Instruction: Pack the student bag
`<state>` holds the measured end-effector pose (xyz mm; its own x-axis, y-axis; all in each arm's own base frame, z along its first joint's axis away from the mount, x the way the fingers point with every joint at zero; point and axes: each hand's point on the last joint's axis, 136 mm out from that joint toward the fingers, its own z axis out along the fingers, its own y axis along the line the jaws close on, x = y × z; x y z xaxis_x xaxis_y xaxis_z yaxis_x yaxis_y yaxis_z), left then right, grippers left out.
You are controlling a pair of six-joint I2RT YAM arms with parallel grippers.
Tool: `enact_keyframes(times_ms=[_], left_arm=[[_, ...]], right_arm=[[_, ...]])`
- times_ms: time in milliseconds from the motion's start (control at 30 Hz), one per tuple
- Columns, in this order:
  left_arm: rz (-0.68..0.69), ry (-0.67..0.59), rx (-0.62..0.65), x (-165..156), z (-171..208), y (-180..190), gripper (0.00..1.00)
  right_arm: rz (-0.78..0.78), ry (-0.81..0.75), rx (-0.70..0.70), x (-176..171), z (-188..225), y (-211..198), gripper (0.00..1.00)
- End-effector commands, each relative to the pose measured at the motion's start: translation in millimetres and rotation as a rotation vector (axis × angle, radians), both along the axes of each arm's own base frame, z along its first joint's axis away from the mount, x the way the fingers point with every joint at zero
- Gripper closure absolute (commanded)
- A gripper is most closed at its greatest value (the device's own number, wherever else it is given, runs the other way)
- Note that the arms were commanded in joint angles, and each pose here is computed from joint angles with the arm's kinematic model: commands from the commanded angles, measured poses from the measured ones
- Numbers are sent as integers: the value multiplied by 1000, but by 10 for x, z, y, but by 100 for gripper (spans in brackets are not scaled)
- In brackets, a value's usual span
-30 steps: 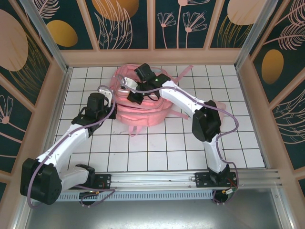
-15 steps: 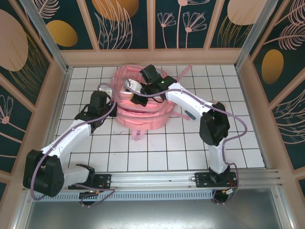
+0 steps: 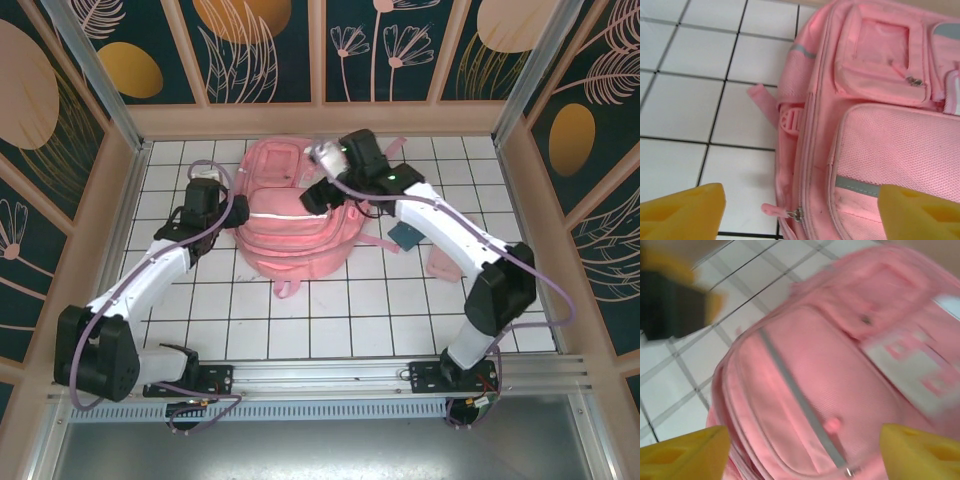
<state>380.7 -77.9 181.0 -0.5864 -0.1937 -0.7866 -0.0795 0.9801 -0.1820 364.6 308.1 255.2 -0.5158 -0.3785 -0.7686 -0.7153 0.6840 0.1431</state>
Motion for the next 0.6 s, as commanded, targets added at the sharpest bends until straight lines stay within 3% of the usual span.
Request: enact_keyframes(times_ms=[0,133,267,400,567], left_arm=[[64,-45,-26,-46,191,88,12],[46,-72,-65,-29,295,28,2],[31,-101,-121,44,415,-61,1],[-29,-100,-190,159,475,-242,2],[-102,-92,-257,286,567,-456,2]], right_arm=[[-489,205,62,341,-249,-878,17],[-792,307,26,322,-687,-1710,13],[-1032,363,15,274,-1031,-2402,8],[-1175,436,52,240,-1366,-2920,7],[-1240,468,6,250,-1640,-3210,6]])
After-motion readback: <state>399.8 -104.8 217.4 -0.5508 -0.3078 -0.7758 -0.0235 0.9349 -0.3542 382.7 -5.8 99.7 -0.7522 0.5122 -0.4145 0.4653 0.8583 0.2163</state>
